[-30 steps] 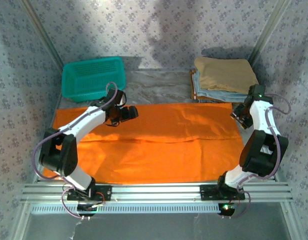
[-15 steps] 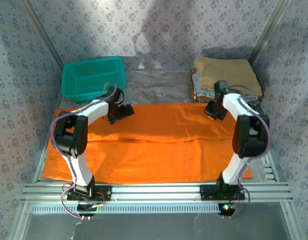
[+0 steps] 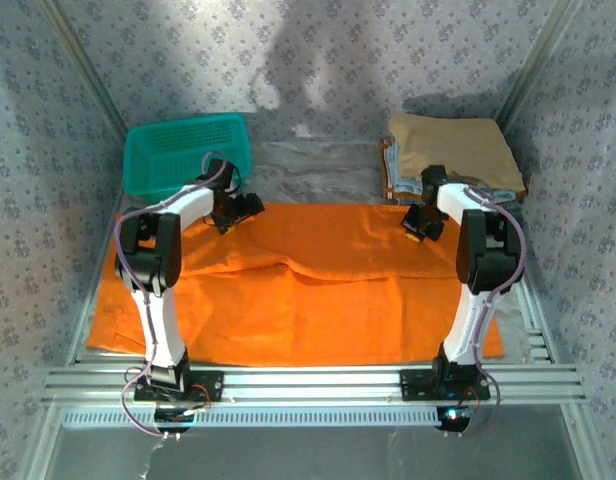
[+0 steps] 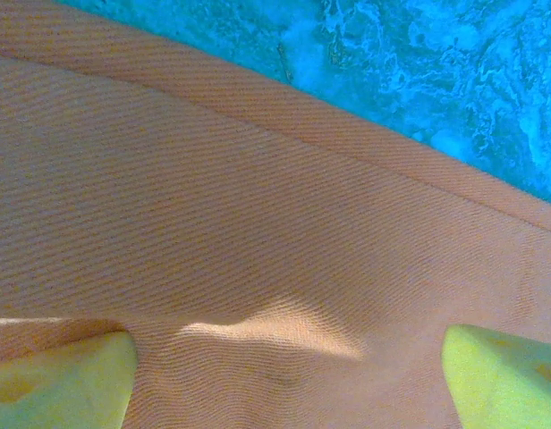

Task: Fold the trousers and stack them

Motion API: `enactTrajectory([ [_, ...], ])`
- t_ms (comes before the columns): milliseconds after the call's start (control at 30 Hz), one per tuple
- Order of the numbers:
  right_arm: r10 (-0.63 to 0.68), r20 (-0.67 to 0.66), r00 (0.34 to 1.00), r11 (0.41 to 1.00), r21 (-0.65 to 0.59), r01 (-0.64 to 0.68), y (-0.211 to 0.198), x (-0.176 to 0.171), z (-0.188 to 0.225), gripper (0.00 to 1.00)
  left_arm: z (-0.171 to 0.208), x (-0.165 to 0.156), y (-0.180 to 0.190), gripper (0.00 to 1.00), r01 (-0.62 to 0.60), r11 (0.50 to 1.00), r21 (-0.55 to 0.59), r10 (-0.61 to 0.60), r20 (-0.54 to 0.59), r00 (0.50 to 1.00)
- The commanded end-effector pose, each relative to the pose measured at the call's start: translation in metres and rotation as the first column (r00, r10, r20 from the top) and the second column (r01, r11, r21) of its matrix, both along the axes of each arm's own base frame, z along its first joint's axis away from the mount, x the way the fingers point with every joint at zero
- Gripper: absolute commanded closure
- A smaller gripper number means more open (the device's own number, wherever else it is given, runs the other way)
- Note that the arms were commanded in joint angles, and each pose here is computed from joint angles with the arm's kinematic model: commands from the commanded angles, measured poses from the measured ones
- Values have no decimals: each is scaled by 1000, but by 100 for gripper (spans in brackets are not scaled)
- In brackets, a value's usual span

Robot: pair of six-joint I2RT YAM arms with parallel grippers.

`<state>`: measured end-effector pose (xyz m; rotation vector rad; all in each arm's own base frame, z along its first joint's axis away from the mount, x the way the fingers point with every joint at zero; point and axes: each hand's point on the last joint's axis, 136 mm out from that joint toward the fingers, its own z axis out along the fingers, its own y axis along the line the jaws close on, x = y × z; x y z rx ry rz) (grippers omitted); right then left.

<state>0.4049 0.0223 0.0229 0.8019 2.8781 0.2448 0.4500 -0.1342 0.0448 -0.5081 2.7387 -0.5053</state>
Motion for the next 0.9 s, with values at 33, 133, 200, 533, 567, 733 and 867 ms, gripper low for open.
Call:
enactTrajectory([
  [33,70,54,996,998,2,-70,19,-1,28,96,52,-9,30,8,-23,997,78,15,107,994],
  [133,119,96,988,993,-13,-118,36,-8,48,90,61,-29,64,8,-138,986,92,129,106,986],
  [200,146,114,983,989,-5,-147,50,-15,56,88,54,-46,85,8,-222,970,95,214,88,973],
  [533,236,54,970,966,97,-240,105,-40,19,94,-6,-89,173,7,-515,855,66,517,-4,856],
  [567,238,42,970,966,96,-241,105,-39,13,94,-6,-86,178,7,-524,850,60,525,-5,851],
  [733,225,-12,974,971,85,-223,99,-35,-13,96,-3,-65,190,8,-519,853,54,520,-3,854],
  [867,213,-27,977,973,94,-210,98,-27,-22,96,-8,-52,197,8,-504,861,64,506,-11,863],
])
